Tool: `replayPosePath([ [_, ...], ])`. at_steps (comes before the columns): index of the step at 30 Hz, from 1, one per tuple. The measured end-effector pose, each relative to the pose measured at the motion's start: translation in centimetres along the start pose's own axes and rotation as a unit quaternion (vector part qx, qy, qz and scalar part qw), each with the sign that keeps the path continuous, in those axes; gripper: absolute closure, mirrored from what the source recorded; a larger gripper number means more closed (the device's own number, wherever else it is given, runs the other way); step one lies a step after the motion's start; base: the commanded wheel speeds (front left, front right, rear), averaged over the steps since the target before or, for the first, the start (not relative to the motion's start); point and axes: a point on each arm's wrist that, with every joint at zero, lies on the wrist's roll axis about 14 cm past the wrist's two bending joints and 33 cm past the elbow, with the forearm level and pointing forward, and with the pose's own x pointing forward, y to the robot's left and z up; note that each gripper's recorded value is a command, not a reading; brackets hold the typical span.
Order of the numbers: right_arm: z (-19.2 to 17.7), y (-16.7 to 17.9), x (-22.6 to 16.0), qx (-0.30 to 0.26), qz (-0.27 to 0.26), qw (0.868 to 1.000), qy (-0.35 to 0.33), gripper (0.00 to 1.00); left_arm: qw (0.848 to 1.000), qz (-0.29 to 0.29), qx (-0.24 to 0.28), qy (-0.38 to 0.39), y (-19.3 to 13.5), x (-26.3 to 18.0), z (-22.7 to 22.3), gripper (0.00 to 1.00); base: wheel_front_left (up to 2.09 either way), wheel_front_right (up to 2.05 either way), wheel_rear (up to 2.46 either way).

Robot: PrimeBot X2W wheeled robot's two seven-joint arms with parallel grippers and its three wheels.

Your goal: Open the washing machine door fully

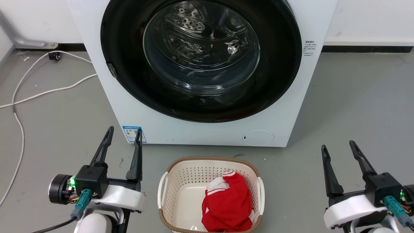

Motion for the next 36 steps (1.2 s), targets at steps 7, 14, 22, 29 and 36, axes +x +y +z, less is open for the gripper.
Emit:
replayPosePath([
  [7, -0.1, 0.1, 0.0, -0.013, 0.003, 1.0, 0.0, 0.0, 1.0, -0.005, 0.007, -0.004, -0.2, 0.1, 0.1, 0.0, 0.0, 0.0, 0.0],
  [14, -0.3, 0.1, 0.0, -0.008, 0.002, 1.0, 0.002, 0.0, 1.0, -0.004, 0.0, -0.002, -0.1, 0.1, -0.1, 0.0, 0.0, 0.0, 0.0],
  [22, -0.5, -0.3, -0.1, 0.006, -0.005, 1.0, 0.004, 0.95, 1.0, -0.002, -0.004, 0.0, 0.0, 0.1, -0.2, 0.0, 0.0, 0.0, 0.0],
  [29, -0.9, -1.0, -0.3, 0.034, -0.018, 0.999, 0.01, 1.0, 1.0, -0.003, -0.007, -0.001, -0.2, 0.2, -0.2, 0.0, 0.0, 0.0, 0.0],
  [36, -1.7, -2.7, -0.5, 0.163, -0.06, 0.985, 0.001, 1.0, 1.0, -0.002, -0.009, 0.001, -0.1, 0.2, -0.3, 0.0, 0.0, 0.0, 0.0],
])
